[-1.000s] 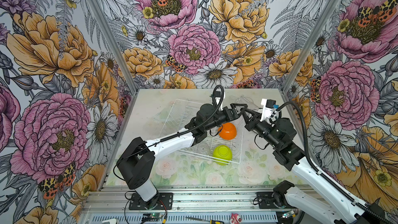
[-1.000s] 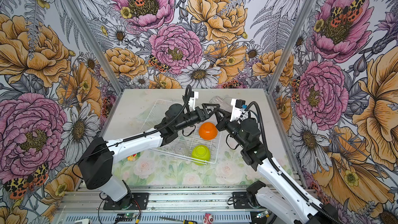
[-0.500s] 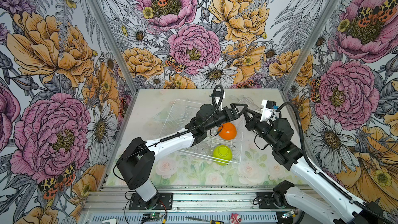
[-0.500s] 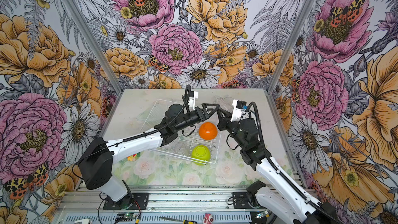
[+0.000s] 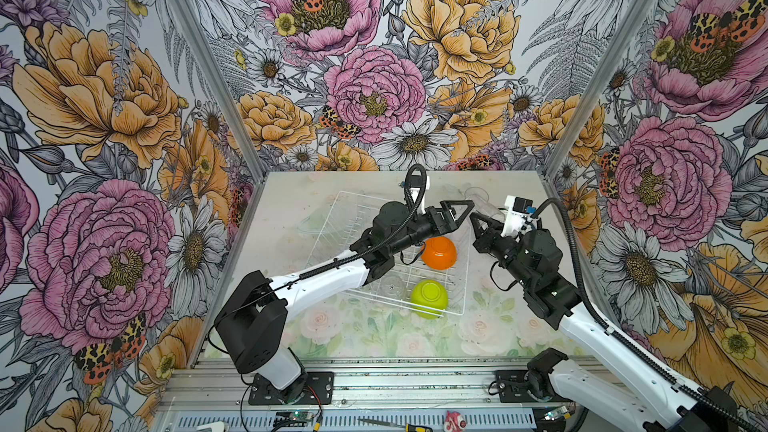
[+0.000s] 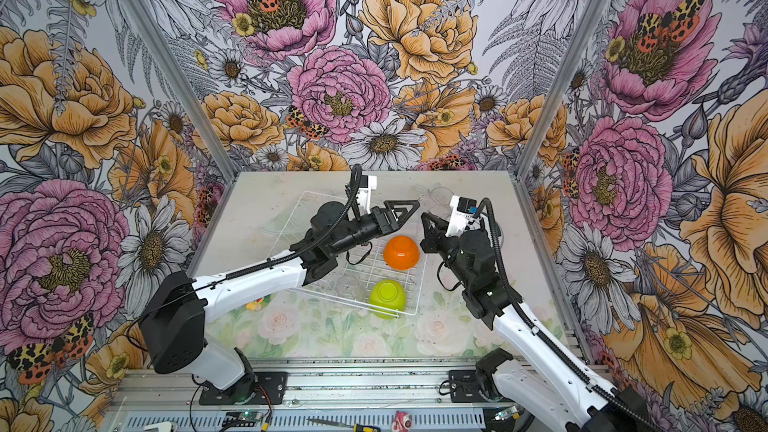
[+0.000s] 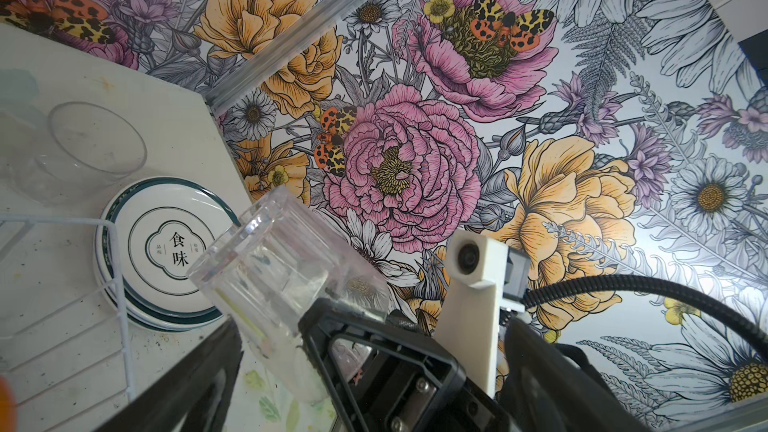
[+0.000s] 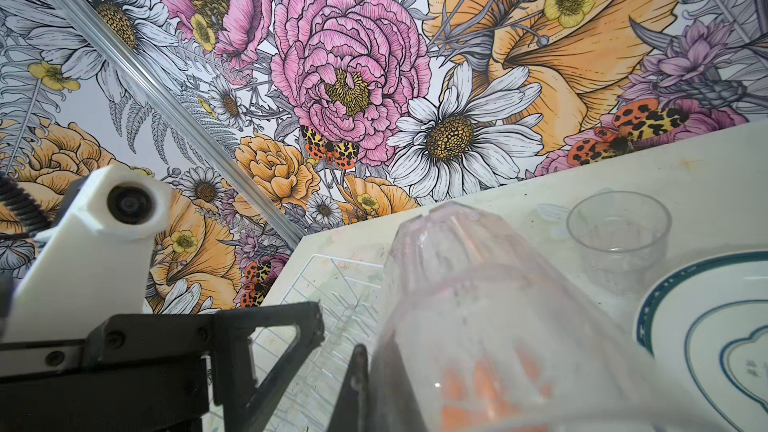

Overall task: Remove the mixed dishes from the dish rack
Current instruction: 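Open the left gripper and draw back while the right gripper carries the glass away, then lower the clear glass onto the table beside the first glass, then open the right gripper to release the glass upright on the table, then raise the right gripper back toward the rack while the left gripper hovers over it, then lower the left gripper around the last clear glass in the rack, then close the left gripper on the clear glass and lift it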

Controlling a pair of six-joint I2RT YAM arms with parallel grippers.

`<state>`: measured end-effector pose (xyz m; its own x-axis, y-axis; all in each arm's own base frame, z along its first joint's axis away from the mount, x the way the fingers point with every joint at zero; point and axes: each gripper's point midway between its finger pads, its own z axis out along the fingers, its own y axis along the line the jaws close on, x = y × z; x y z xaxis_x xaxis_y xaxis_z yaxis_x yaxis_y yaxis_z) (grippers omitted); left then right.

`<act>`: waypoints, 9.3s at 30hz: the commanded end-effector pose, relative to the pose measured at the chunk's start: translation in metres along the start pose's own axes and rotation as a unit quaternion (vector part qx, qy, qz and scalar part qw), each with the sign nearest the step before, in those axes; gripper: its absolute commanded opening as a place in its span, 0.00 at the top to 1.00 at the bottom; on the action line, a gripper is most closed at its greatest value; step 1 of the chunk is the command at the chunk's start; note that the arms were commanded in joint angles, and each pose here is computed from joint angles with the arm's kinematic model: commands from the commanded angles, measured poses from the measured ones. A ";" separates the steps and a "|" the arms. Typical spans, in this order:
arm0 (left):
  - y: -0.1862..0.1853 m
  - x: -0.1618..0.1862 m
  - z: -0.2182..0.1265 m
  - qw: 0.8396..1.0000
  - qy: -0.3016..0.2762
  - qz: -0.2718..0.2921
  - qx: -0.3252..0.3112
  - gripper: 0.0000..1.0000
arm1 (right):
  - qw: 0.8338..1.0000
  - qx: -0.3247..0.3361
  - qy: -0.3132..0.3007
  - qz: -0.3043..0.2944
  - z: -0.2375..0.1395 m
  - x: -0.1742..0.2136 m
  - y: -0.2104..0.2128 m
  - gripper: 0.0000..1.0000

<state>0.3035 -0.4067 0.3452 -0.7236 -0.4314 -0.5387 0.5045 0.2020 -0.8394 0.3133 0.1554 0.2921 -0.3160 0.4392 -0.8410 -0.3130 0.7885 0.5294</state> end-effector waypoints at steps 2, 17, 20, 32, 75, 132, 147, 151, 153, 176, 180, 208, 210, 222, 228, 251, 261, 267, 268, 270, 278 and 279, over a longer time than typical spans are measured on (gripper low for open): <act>-0.002 -0.009 -0.012 0.999 -0.020 0.030 -0.020 0.01 | 0.999 0.030 -0.018 0.001 0.000 -0.011 -0.011 1.00; -0.011 -0.024 -0.046 0.988 -0.064 0.110 -0.090 0.01 | 0.978 0.168 0.117 0.047 0.029 0.000 -0.103 1.00; -0.014 -0.027 -0.051 0.987 -0.070 0.115 -0.092 0.01 | 0.972 0.176 0.149 0.042 0.040 0.008 -0.111 1.00; -0.015 -0.033 -0.064 0.983 -0.085 0.126 -0.103 0.01 | 0.954 0.188 0.230 0.035 0.078 0.038 -0.134 1.00; 0.003 -0.048 -0.082 0.977 -0.112 0.129 -0.128 0.01 | 0.938 0.221 0.268 -0.011 0.118 0.056 -0.131 1.00; 0.011 -0.056 -0.095 0.974 -0.124 0.127 -0.138 0.01 | 0.917 0.233 0.319 -0.053 0.110 0.056 -0.119 0.61; 0.027 -0.048 -0.124 0.957 -0.067 0.170 -0.224 0.01 | 0.965 0.118 0.235 -0.003 0.038 0.039 -0.062 0.53; 0.038 -0.040 -0.144 0.944 -0.041 0.187 -0.267 0.01 | 0.972 0.082 0.222 -0.004 0.017 0.054 -0.058 0.34; 0.044 -0.037 -0.155 0.938 -0.039 0.191 -0.285 0.01 | 0.973 0.076 0.217 -0.003 0.011 0.059 -0.058 0.28; 0.111 0.007 -0.206 0.895 0.035 0.214 -0.389 0.01 | 0.981 0.045 0.169 0.078 -0.009 0.072 -0.049 0.01; 0.121 0.017 -0.208 0.893 0.048 0.209 -0.395 0.01 | 0.978 0.052 0.183 0.085 -0.009 0.085 -0.054 0.01; 0.137 0.048 -0.175 0.876 0.125 0.227 -0.408 0.01 | 0.983 -0.005 0.166 0.079 -0.021 0.083 -0.032 0.01; 0.138 0.051 -0.173 0.876 0.133 0.225 -0.406 0.02 | 0.984 -0.004 0.163 0.079 -0.022 0.085 -0.034 0.01; 0.160 0.083 -0.174 0.855 0.207 0.209 -0.427 0.01 | 0.982 -0.009 0.166 0.086 -0.023 0.097 -0.039 0.01; 0.171 0.092 -0.181 0.838 0.214 0.215 -0.453 0.01 | 0.983 -0.010 0.163 0.084 -0.026 0.098 -0.040 0.01; 0.190 0.102 -0.198 0.808 0.228 0.227 -0.494 0.06 | 0.984 -0.019 0.161 0.076 -0.028 0.097 -0.036 0.01; 0.195 0.095 -0.206 0.799 0.211 0.235 -0.512 0.15 | 0.982 0.000 0.172 0.082 -0.024 0.104 -0.045 0.01; 0.195 0.095 -0.204 0.798 0.207 0.236 -0.515 0.16 | 0.983 0.003 0.167 0.081 -0.020 0.096 -0.043 0.01; 0.196 0.095 -0.204 0.797 0.209 0.236 -0.515 0.16 | 0.983 0.003 0.167 0.081 -0.020 0.095 -0.042 0.01; 0.197 0.098 -0.204 0.795 0.213 0.238 -0.515 0.17 | 0.983 0.001 0.166 0.081 -0.019 0.093 -0.040 0.01; 0.203 0.106 -0.204 0.786 0.229 0.242 -0.520 0.18 | 0.982 0.008 0.167 0.083 -0.020 0.096 -0.044 0.01; 0.204 0.107 -0.204 0.785 0.231 0.243 -0.521 0.18 | 0.982 0.009 0.168 0.084 -0.020 0.096 -0.045 0.01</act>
<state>0.2335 -0.2339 0.1060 -0.7817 0.2207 -0.5833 0.2912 0.9562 -0.0284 0.2733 0.1540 0.1741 -0.6689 0.3847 -0.6360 -0.2032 0.7284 0.6543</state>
